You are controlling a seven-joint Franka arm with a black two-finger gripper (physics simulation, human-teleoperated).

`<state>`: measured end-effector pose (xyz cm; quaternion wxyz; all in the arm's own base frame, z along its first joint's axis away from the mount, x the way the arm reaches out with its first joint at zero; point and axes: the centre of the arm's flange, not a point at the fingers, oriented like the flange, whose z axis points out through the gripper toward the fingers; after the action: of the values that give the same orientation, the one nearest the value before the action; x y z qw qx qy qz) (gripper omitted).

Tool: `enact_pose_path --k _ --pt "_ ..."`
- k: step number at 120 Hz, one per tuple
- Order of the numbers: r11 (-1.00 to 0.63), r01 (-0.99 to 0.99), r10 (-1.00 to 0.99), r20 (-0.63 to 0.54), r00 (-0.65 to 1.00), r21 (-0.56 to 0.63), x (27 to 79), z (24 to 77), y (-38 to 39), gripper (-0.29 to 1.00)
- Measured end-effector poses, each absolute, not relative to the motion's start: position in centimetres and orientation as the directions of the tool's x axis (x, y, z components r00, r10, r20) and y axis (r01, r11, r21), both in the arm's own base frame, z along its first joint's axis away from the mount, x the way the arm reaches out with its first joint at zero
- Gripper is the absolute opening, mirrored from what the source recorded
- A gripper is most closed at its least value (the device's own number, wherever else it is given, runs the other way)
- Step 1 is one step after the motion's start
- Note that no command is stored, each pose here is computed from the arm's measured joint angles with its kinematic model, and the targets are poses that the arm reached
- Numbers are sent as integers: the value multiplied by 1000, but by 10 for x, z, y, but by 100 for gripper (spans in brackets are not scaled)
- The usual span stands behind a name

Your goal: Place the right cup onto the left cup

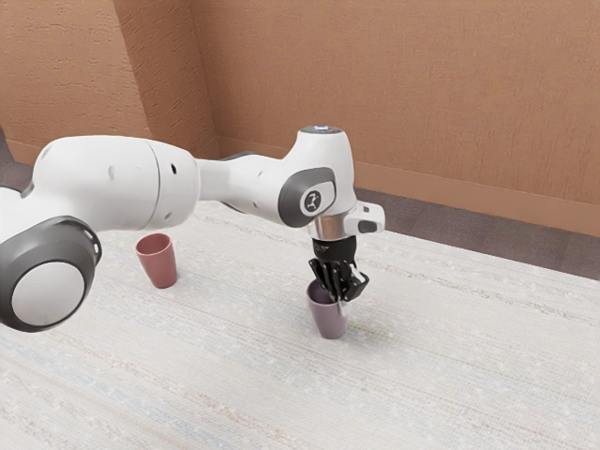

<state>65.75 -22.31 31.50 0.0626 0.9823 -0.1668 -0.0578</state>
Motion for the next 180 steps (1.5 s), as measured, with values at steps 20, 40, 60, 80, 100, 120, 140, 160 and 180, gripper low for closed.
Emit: enact_pose_path --k 20,40,60,80,100,120,140,160,180 --pt "-943 -305 -317 -84 945 133 658 328 -214 -8" --pt "-954 -278 -286 -58 957 114 654 365 -189 -8" --pt "-967 -243 -247 -35 968 77 653 398 -155 -8" --pt "-980 -194 -195 -30 980 40 653 426 -114 -8" --pt "-989 -147 -147 -36 988 6 650 448 -75 -8" --pt "-995 -95 -94 -34 995 -25 646 470 -30 -8" --pt "-998 -49 -47 -37 998 -43 646 477 13 -8" --pt "-999 -15 -14 -33 999 -51 649 479 53 -8" --pt "-998 5 7 -41 999 -57 647 475 89 -8"
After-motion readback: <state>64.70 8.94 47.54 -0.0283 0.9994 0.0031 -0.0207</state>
